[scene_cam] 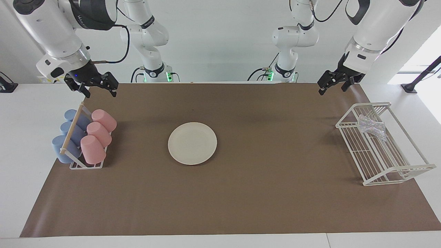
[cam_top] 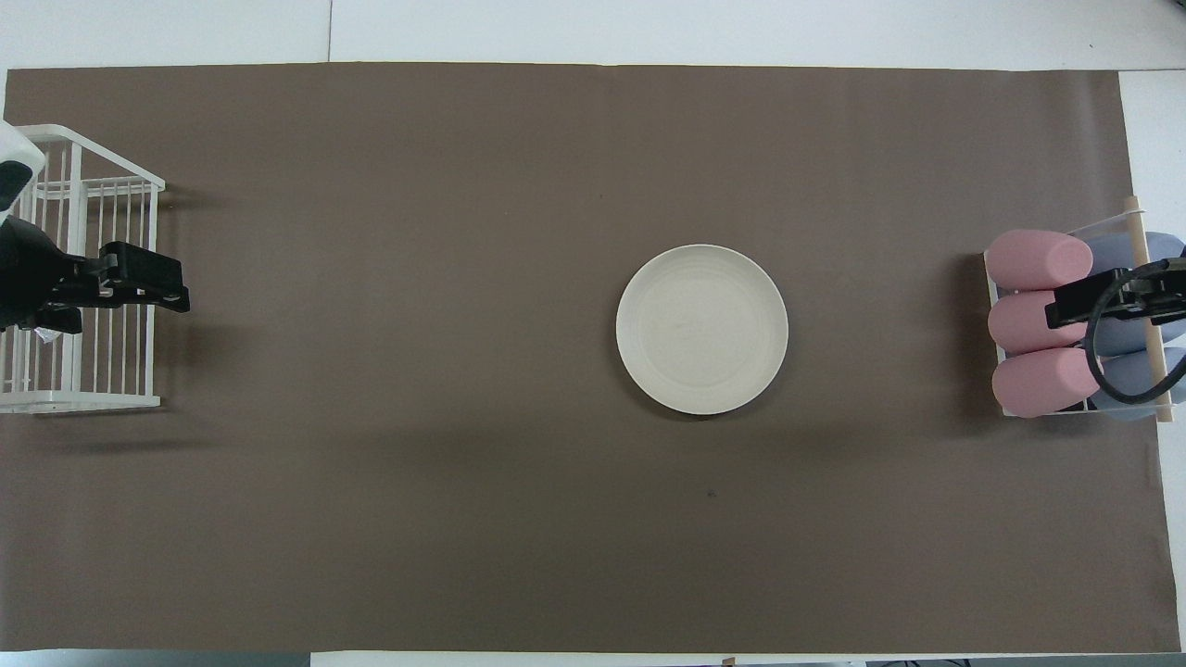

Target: Wipe plate with sponge

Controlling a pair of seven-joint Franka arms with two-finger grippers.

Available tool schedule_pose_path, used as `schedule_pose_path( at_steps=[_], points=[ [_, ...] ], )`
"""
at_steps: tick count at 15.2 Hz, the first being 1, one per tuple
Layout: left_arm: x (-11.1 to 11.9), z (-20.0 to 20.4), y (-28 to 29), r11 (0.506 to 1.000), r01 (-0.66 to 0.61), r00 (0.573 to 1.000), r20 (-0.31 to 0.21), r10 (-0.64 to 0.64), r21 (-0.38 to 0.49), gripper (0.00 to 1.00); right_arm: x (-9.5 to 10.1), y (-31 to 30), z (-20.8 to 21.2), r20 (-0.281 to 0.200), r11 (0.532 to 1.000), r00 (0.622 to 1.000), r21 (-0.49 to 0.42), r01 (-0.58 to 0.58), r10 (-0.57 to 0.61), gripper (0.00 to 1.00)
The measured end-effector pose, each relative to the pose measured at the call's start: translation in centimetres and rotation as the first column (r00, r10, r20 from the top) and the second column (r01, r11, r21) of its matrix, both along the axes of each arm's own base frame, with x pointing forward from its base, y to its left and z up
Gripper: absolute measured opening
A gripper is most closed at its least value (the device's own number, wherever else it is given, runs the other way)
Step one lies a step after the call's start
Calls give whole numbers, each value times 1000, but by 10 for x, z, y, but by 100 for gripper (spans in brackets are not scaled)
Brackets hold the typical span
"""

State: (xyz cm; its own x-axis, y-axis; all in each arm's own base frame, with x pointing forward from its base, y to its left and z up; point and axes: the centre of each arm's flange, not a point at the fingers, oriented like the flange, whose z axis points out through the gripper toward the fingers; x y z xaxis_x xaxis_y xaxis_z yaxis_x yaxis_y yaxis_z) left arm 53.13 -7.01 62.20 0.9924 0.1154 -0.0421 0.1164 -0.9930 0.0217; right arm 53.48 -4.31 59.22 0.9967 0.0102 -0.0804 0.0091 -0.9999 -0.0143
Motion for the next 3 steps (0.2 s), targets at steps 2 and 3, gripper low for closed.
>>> schedule_pose_path(
  at_steps=[2, 3],
  points=[
    [0, 0, 0, 1000, 0, 1000, 1, 0, -1, 100, 0, 2, 0, 0, 1000, 1000, 0, -3, 3, 100],
    [0, 1, 0, 1000, 0, 1000, 1, 0, -1, 100, 0, 3, 0, 1, 1000, 1000, 0, -5, 5, 100]
  ],
)
